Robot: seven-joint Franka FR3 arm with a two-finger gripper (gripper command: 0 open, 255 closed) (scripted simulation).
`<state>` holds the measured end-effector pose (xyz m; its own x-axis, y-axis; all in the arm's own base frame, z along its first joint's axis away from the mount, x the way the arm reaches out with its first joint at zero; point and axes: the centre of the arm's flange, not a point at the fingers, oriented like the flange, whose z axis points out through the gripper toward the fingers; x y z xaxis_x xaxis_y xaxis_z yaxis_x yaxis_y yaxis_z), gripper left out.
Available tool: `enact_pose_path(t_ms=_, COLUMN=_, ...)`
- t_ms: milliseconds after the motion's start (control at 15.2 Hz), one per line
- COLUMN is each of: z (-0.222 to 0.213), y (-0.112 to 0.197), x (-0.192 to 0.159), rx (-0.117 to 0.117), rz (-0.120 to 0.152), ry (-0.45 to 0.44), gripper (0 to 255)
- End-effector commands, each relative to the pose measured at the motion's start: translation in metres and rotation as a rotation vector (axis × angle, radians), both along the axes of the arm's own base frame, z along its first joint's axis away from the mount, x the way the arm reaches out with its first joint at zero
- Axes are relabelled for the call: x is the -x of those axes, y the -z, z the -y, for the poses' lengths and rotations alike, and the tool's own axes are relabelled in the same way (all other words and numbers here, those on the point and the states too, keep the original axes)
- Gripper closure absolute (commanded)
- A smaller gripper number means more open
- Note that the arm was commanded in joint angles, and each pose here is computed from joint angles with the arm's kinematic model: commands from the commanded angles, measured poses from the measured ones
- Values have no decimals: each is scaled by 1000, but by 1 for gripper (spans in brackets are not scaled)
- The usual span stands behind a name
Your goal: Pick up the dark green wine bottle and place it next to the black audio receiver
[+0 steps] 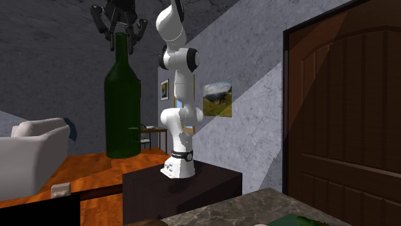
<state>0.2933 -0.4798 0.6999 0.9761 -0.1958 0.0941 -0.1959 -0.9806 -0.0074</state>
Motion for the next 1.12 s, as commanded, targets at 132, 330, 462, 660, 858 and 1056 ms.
enact_pose_path(t_ms=132, z=15, y=15, x=6, rx=1, rz=0, ry=-8, gripper=255)
enact_pose_path(t_ms=330, z=15, y=31, x=6, rx=1, rz=0, ry=-8, gripper=255)
enact_pose_path(t_ms=462, z=15, y=42, x=6, rx=1, rz=0, ry=-8, gripper=255)
enact_pose_path(t_ms=660, z=15, y=58, x=6, rx=1, rz=0, ry=-8, gripper=255)
enact_pose_path(t_ms=858, z=15, y=74, x=6, rx=1, rz=0, ry=-8, gripper=255)
enact_pose_path(t_ms=1056, z=15, y=89, x=6, rx=1, rz=0, ry=-8, gripper=255)
